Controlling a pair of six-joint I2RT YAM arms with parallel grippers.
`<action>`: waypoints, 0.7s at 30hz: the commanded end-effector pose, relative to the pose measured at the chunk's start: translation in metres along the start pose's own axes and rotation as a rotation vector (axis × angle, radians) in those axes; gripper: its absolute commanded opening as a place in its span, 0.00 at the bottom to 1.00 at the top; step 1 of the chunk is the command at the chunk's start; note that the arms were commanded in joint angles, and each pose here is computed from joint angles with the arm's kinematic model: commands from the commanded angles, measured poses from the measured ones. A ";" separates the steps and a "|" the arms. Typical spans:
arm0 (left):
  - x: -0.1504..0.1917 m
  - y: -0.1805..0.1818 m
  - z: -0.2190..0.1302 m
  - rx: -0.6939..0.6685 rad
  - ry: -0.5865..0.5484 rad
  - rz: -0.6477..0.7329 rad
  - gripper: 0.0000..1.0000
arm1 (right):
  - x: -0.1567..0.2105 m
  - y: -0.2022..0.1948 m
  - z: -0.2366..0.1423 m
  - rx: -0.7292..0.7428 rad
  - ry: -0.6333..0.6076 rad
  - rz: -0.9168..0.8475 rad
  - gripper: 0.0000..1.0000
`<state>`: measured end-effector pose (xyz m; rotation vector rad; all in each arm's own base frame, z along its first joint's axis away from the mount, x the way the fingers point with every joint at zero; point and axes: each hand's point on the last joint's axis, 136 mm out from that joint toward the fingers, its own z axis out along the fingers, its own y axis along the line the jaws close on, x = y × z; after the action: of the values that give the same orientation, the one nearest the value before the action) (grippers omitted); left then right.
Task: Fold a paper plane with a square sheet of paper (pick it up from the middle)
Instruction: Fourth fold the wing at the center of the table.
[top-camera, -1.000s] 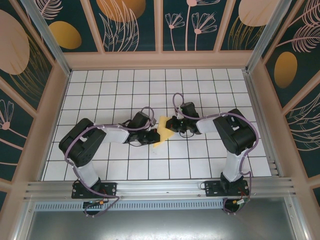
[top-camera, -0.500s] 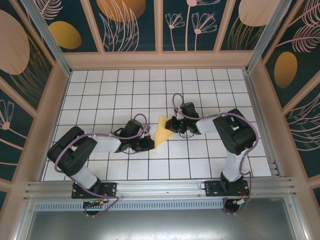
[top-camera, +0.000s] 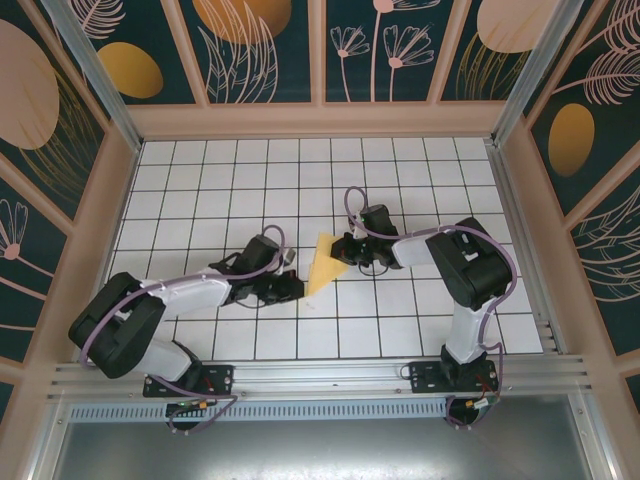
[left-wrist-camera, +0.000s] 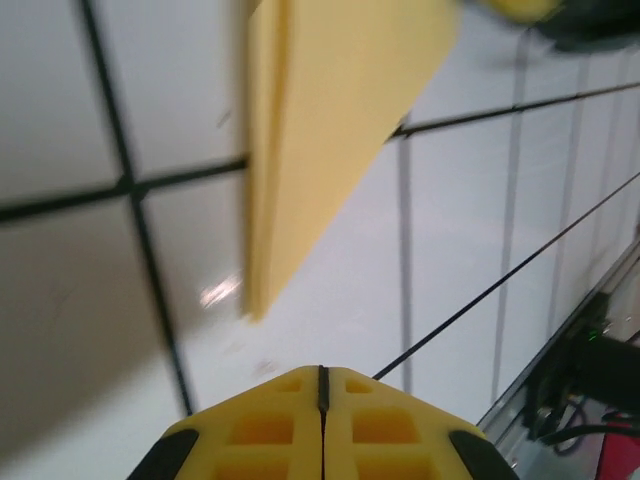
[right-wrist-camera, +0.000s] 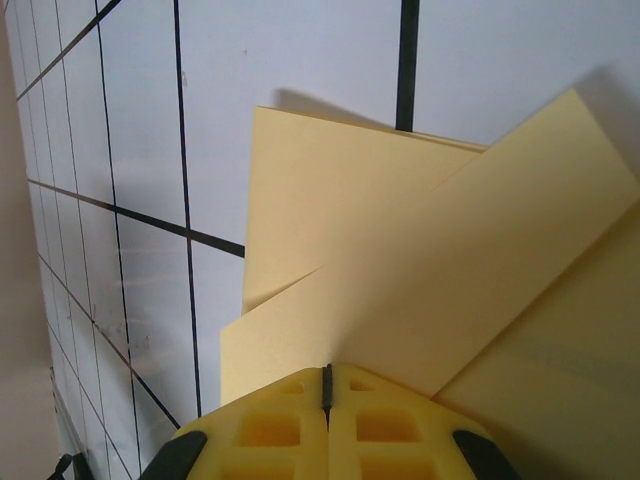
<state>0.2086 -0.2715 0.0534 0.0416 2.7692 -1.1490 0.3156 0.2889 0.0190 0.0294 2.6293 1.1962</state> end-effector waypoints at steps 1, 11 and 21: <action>-0.032 -0.030 0.000 0.041 -0.065 0.053 0.08 | 0.019 -0.029 0.005 0.101 0.048 0.015 0.02; -0.076 -0.018 0.059 -0.055 -0.032 0.049 0.06 | 0.017 -0.032 0.006 0.125 0.038 0.026 0.02; -0.016 0.032 0.062 -0.137 0.142 0.021 0.10 | 0.019 -0.038 0.005 0.150 0.038 0.027 0.02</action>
<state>0.2665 -0.3180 0.0134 0.1225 2.8129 -1.0941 0.3155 0.2888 0.0185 0.0209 2.6312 1.1862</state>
